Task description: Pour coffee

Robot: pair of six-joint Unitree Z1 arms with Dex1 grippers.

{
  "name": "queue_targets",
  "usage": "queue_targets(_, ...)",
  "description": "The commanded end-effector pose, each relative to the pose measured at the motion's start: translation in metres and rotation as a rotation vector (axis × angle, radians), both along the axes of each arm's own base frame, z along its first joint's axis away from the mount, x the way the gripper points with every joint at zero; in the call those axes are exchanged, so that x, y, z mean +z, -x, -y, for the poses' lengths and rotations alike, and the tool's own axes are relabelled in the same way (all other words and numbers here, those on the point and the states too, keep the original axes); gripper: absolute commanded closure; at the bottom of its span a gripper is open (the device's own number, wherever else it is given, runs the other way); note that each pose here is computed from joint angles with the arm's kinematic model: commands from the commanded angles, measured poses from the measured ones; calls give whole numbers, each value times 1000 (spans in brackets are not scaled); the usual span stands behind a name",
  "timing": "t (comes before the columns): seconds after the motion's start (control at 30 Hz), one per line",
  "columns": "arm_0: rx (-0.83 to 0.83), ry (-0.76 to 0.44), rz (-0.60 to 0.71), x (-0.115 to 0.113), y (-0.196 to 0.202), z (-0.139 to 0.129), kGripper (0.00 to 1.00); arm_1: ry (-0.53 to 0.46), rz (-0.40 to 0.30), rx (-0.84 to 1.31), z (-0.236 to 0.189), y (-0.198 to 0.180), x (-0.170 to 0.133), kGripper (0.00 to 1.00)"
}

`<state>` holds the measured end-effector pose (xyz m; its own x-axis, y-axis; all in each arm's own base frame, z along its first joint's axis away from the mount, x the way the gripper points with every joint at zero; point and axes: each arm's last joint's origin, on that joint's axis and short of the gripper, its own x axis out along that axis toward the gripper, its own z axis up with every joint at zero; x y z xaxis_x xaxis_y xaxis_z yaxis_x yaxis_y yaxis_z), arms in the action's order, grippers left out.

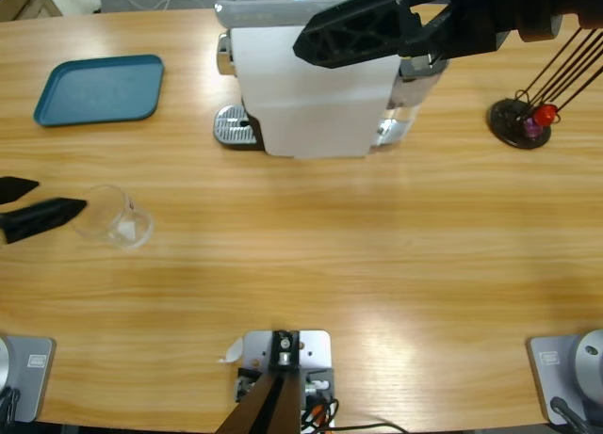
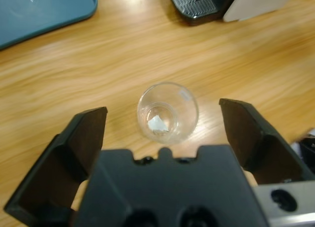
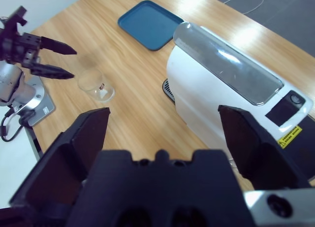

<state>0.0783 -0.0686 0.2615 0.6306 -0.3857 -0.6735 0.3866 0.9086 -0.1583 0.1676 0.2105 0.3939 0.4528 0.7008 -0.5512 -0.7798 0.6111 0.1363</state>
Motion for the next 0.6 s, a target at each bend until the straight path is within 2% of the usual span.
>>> queue_targets(0.03,-17,-89,-72,-48,-7,26,4,44,-42,30,0,4,-19,0)
queue_targets(0.13,-24,-48,-42,-46,0,18,4,48,-48,29,-2,2,-25,0)
queue_targets(0.4,-5,-92,-106,-60,-11,34,33,37,-51,36,-7,-1,-28,0)
queue_targets(0.47,-7,-92,-112,-61,-11,35,277,31,-52,41,-7,-1,-28,0)
queue_targets(0.6,-3,-101,-122,-63,-12,36,674,26,-49,41,-9,-2,-28,0)
